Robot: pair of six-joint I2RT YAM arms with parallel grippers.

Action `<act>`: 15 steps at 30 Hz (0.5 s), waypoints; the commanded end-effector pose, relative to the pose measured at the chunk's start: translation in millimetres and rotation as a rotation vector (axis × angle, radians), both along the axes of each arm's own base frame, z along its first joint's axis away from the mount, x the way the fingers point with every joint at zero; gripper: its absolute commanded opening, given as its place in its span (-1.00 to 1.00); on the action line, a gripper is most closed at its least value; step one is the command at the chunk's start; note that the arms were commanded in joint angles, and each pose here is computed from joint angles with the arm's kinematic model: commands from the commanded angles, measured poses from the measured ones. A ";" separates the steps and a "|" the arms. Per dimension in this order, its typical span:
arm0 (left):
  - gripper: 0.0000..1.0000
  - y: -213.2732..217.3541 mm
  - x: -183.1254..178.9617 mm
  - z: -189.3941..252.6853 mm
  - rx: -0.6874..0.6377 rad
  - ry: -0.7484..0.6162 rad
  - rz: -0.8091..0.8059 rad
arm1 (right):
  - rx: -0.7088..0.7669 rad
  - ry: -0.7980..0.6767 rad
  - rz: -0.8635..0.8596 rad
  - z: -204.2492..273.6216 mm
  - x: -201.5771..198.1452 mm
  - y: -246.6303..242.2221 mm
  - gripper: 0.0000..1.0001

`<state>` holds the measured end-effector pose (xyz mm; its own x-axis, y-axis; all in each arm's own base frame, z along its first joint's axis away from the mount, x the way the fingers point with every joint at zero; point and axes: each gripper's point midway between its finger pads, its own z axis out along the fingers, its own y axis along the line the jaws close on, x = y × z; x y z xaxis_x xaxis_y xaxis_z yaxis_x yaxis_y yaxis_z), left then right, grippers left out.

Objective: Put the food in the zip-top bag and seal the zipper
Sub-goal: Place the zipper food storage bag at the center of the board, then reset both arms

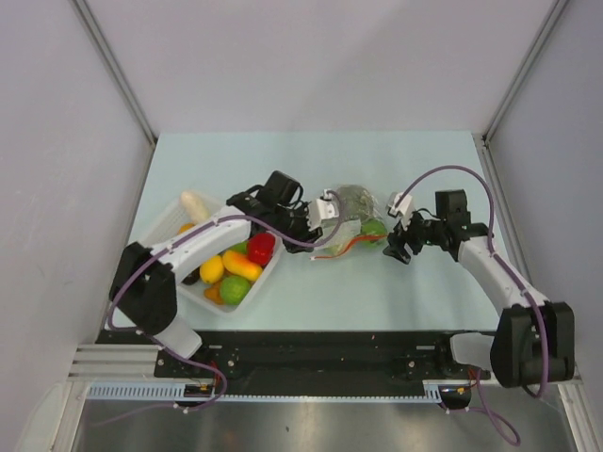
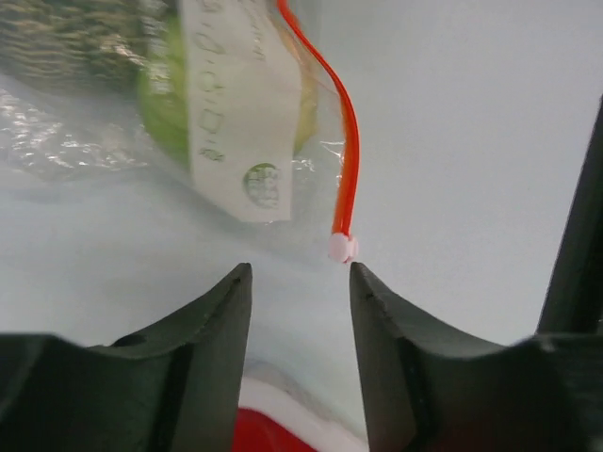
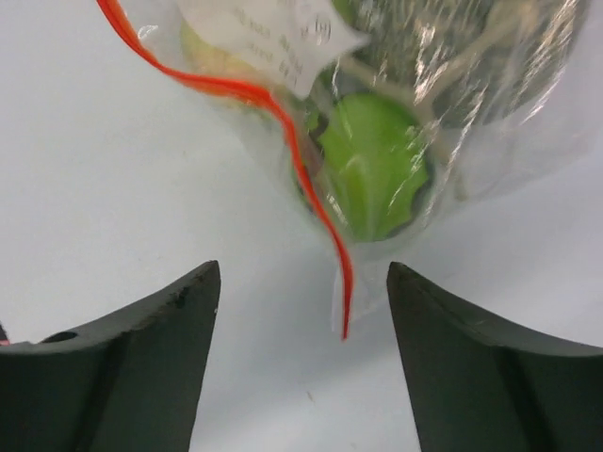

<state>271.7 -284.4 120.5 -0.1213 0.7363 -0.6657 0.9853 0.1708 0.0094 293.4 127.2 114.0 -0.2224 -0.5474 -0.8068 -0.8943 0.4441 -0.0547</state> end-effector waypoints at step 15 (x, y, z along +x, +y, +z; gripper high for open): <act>0.99 51.8 24.6 189.8 -0.445 -0.026 0.397 | 0.197 -0.097 -0.364 161.4 1.0 -30.3 0.99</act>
